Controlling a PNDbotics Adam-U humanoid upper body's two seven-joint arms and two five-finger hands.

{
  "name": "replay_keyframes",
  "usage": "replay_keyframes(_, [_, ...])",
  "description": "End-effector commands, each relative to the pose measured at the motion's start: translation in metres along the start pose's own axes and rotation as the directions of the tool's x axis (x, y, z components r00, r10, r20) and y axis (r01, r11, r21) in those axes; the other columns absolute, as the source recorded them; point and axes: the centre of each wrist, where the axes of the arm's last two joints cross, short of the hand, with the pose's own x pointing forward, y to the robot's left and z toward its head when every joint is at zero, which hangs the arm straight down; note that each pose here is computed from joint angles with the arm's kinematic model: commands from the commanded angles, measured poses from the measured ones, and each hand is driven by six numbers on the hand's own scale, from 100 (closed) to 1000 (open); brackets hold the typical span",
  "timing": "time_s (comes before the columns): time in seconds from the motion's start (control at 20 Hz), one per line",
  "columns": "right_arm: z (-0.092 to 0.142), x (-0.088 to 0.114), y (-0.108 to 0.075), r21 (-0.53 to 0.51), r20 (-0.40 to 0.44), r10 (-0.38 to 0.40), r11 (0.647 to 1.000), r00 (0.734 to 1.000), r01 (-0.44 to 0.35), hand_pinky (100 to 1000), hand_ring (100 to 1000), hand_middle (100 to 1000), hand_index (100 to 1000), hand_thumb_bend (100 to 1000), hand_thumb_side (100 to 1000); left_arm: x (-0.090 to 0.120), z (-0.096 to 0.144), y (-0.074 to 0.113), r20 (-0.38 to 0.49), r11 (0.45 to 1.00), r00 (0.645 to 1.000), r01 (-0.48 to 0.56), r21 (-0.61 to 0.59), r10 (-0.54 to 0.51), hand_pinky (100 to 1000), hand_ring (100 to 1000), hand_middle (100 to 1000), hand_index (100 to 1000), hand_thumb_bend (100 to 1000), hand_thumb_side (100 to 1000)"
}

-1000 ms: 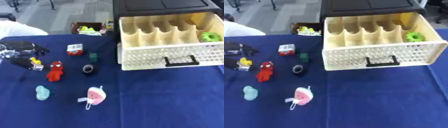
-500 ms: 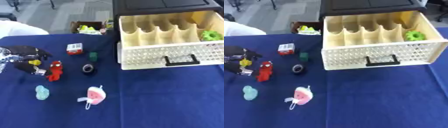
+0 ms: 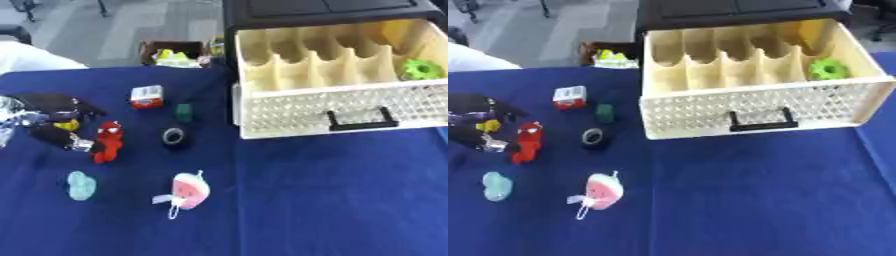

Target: Pick up objects from table and place into drawer.

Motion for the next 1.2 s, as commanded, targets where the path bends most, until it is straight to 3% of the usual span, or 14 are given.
replay_keyframes(0.05, [-0.0039,0.0054,-0.0046,-0.003,0.020,-0.001,1.000,1.000,0.001,702,348,292,735,100,1000,-0.0056,0.0061,0.0087,0.033,0.996,0.998,0.062,-0.061,-0.061,708,759,778,1000,589,1000])
replay_keyframes(0.85, [-0.0017,0.0034,-0.0045,0.006,-0.009,-0.019,1.000,1.000,0.019,711,340,284,731,100,1000,-0.0020,0.0006,0.0034,0.025,0.994,0.997,0.079,-0.079,-0.077,674,731,726,971,620,1000])
replay_keyframes(1.0, [-0.0012,0.0030,-0.0044,0.007,-0.014,-0.026,1.000,1.000,0.026,712,337,281,729,100,1000,-0.0017,-0.0008,0.0003,0.024,0.993,0.996,0.087,-0.083,-0.085,674,731,733,1000,619,1000])
replay_keyframes(1.2, [-0.0002,0.0021,-0.0049,0.016,-0.026,-0.023,1.000,0.999,0.023,712,334,279,728,100,1000,-0.0043,0.0028,0.0000,0.023,0.994,0.996,0.089,-0.060,-0.088,670,733,745,1000,544,1000])
